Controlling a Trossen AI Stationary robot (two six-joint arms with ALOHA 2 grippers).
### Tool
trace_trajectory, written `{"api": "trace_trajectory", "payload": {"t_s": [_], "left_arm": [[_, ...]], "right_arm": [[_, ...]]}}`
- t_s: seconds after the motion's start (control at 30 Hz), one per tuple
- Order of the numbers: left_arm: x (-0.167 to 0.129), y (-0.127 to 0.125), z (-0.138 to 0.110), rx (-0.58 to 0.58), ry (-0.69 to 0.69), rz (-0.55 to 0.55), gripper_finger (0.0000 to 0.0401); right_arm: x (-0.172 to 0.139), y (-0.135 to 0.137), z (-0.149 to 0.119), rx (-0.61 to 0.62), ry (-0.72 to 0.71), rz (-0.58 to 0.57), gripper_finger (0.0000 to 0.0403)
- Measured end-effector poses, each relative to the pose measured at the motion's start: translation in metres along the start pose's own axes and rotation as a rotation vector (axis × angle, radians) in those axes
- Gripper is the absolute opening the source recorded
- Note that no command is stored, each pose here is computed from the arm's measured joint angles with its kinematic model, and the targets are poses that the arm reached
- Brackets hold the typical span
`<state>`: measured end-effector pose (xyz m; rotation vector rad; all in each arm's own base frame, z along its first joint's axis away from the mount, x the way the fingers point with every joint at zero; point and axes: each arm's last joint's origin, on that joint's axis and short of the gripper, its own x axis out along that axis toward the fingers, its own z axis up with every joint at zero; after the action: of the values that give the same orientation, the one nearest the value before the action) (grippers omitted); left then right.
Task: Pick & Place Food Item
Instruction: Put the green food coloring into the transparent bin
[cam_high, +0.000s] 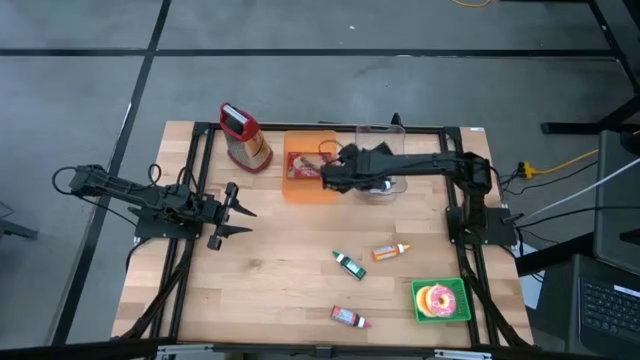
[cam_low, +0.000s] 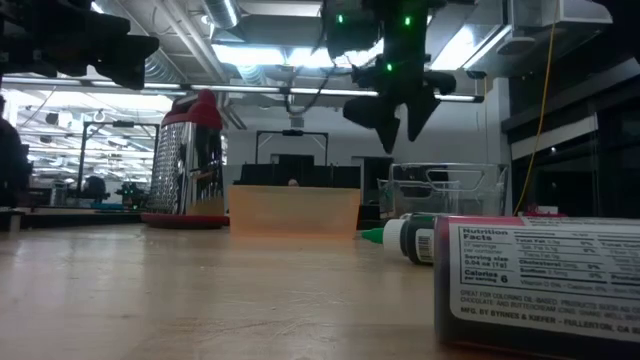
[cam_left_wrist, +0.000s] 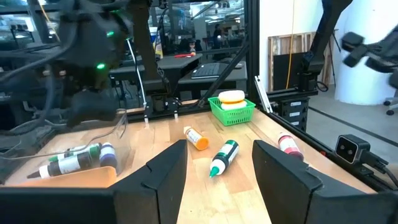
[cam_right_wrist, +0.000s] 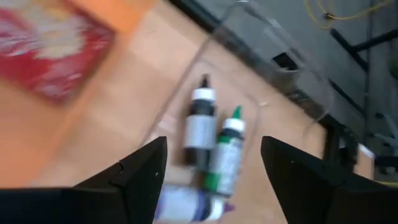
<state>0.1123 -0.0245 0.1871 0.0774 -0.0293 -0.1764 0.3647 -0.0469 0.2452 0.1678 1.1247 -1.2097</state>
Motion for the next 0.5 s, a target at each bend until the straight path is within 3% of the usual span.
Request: {"api": "trace_trajectory", "payload": {"t_s": [0.17,0.4,0.5], "left_arm": [[0.0,0.0,0.0,0.001,0.0,0.0,0.0177],[0.0,0.0,0.0,-0.003,0.0,0.0,0.0177],[0.0,0.0,0.0,-0.005,0.0,0.0,0.0177]], "right_arm": [[-0.036,0.029,-0.018,-0.031,-0.044,0.192,0.0257],[-0.1,0.078,-0.067,-0.064,-0.085,0.605,0.025],[-0.116,0.091,-0.094,-0.053,-0.065,0.649,0.0246]]}}
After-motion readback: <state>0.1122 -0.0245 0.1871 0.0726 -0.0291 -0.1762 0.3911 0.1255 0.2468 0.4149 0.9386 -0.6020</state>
